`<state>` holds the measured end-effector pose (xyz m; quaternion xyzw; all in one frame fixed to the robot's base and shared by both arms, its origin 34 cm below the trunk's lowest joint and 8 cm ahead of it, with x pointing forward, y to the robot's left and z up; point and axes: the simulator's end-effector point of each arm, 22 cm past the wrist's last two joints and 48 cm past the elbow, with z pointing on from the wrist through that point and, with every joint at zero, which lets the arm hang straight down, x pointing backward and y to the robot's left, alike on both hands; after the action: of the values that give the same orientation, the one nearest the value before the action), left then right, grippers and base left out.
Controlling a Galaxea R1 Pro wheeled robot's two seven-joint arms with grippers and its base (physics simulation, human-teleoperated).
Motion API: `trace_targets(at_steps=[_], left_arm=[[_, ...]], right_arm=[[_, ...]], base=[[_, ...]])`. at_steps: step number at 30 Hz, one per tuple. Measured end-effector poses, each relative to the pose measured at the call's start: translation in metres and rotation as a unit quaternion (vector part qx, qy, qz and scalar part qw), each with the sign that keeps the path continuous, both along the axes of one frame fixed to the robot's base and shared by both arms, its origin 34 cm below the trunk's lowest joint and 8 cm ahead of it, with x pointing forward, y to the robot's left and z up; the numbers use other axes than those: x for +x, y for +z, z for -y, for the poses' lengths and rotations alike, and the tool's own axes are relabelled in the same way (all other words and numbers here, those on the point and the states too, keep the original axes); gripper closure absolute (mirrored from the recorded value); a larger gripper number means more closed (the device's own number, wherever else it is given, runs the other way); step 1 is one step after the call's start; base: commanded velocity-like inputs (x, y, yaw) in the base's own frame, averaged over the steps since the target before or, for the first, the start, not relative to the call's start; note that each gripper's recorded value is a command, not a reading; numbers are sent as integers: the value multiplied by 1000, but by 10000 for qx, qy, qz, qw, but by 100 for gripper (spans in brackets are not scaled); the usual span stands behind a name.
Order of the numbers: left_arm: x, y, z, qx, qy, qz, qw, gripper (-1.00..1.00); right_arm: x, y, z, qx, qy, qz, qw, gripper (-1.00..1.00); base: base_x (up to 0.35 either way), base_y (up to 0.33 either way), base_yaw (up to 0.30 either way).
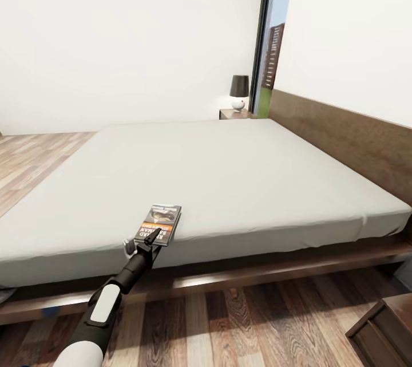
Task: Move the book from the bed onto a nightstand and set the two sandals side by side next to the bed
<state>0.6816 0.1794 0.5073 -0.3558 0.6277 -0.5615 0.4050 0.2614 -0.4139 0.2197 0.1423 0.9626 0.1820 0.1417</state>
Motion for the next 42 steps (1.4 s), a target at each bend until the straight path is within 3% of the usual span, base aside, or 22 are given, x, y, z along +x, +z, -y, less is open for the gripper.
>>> trace_targets(at_steps=[1, 42], left_arm=[[0, 0, 0, 0, 0, 1, 10000, 100], [0, 1, 2, -12, -44, 13, 10000, 100]], right_arm=[[0, 0, 0, -1, 1, 0, 10000, -100], [0, 0, -1, 6, 2, -8, 10000, -100]], base=[[0, 0, 0], [0, 0, 0]])
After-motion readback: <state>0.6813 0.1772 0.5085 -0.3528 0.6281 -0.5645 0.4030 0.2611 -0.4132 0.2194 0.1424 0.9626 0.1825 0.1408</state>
